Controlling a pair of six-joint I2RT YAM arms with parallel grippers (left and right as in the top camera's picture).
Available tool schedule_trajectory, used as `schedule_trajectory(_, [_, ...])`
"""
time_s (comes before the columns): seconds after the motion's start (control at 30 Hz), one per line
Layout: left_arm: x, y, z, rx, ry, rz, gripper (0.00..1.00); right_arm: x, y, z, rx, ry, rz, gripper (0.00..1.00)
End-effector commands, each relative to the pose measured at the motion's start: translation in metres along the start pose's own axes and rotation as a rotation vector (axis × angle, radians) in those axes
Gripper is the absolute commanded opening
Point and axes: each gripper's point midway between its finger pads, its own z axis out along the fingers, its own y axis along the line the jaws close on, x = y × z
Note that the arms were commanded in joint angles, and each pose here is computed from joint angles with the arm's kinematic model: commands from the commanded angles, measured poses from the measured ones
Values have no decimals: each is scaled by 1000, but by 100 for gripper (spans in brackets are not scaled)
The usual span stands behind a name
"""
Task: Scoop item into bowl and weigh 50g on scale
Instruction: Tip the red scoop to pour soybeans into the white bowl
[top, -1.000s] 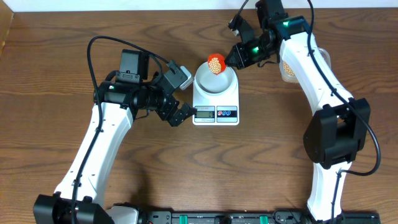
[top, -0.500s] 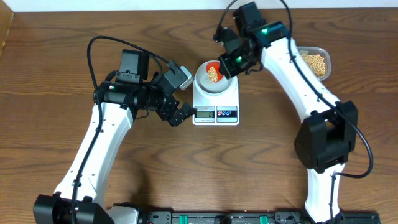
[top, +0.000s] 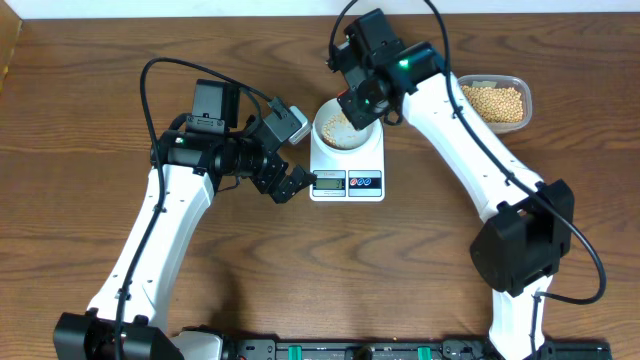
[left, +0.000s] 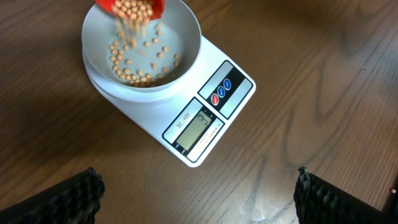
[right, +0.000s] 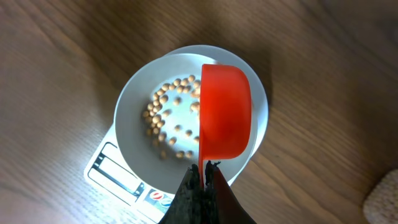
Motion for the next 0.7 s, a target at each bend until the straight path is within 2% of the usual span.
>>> schedule_trajectory(0.0, [4,-1,2,3,10,10,100,-12,-4,-23,87,-51,-36,2])
schedule_trajectory(0.2, [4,-1,2,3,10,10,100,-12,-4,-24,161,-46,-59,2])
schedule_trajectory(0.67, [4,-1,2,3,10,10,100,-14,2,-25,116,-57,-57,1])
